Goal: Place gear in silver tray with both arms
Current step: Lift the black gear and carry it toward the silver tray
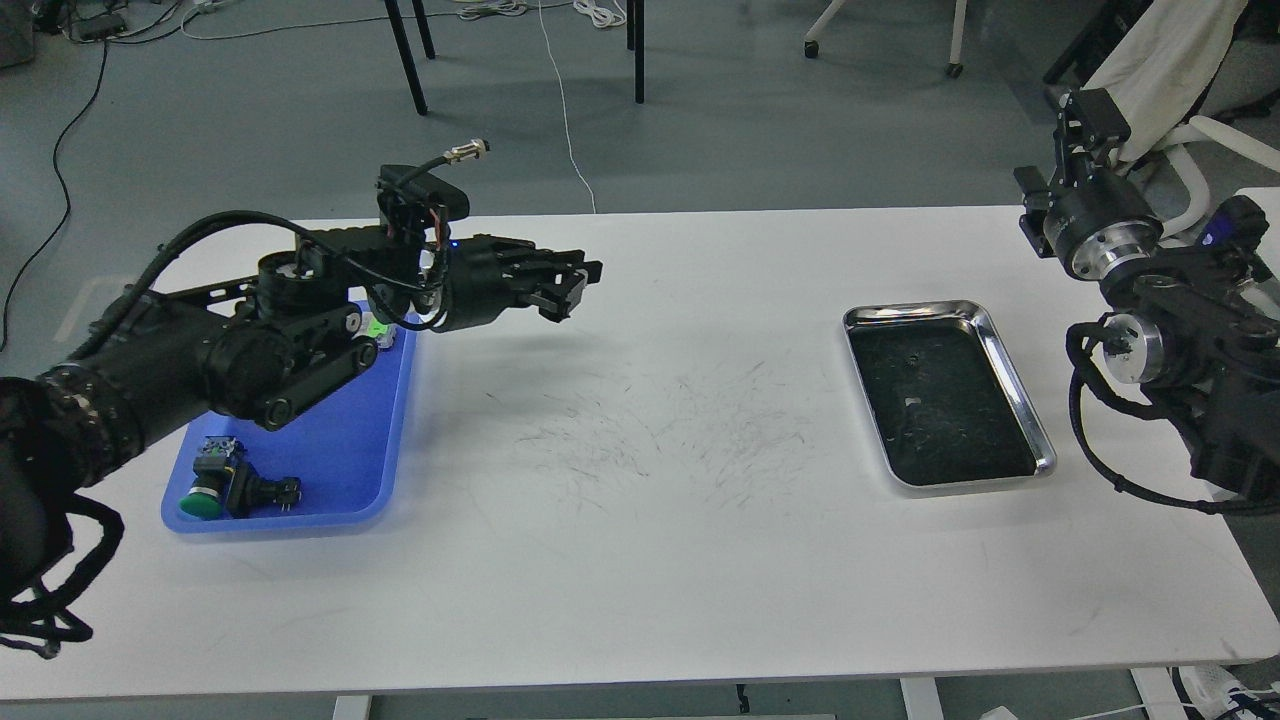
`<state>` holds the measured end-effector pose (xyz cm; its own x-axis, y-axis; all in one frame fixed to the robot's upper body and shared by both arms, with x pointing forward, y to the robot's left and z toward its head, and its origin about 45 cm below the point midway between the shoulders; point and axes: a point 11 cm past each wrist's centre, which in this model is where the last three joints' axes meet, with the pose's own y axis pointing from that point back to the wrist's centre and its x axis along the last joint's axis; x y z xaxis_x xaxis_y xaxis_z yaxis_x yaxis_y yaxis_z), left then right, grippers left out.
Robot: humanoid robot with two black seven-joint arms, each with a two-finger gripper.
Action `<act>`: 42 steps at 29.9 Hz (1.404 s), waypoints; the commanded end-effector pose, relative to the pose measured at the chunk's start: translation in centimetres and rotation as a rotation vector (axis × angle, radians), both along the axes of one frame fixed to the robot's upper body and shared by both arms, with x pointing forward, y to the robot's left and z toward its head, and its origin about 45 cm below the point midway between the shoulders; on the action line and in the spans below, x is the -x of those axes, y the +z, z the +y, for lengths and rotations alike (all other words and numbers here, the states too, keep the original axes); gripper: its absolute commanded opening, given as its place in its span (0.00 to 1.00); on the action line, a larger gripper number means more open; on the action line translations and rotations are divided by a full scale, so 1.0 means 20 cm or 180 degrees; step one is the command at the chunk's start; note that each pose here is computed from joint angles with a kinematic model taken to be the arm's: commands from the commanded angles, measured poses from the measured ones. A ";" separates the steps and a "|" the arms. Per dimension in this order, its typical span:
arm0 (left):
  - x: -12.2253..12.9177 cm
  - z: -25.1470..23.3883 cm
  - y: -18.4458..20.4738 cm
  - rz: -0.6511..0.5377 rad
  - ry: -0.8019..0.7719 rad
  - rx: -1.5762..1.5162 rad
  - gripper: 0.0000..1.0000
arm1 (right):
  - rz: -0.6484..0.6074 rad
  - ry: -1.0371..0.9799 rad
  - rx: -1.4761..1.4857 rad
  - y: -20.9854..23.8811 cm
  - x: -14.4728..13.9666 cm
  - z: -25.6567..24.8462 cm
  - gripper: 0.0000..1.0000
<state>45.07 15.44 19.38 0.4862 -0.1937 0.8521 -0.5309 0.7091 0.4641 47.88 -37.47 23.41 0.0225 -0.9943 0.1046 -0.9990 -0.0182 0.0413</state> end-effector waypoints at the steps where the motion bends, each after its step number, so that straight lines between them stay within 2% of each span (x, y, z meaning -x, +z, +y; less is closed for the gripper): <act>1: 0.05 -0.21 -0.10 0.0101 -0.0125 0.0034 0.05 | 0.0004 -0.0009 0.0009 0.00 0.00 -0.01 0.95; 6: 0.17 -0.41 -0.22 0.0255 -0.0358 0.0069 0.05 | 0.0008 -0.0014 0.0012 0.00 0.00 -0.01 0.95; 12: 0.24 -0.38 -0.32 0.0360 -0.0320 0.0080 0.05 | 0.0014 -0.0018 0.0018 -0.01 0.01 -0.02 0.95; 21: 0.26 -0.38 -0.35 0.0361 -0.0314 0.0117 0.05 | 0.0015 -0.0040 0.0039 0.00 0.01 -0.05 0.95; 28: 0.35 -0.45 -0.37 0.0286 -0.0443 0.0311 0.06 | 0.0013 -0.0034 0.0046 0.00 0.01 -0.05 0.95; 42: 0.46 -0.44 -0.49 0.0471 -0.0450 0.0321 0.07 | 0.0022 -0.0033 0.0062 -0.01 0.02 -0.05 0.95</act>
<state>36.34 6.92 9.77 0.5727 -0.1931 0.7967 -0.3626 0.8119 0.4575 47.58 -38.46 23.33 0.0130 -0.9924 0.1228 -0.9989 -0.0072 0.0473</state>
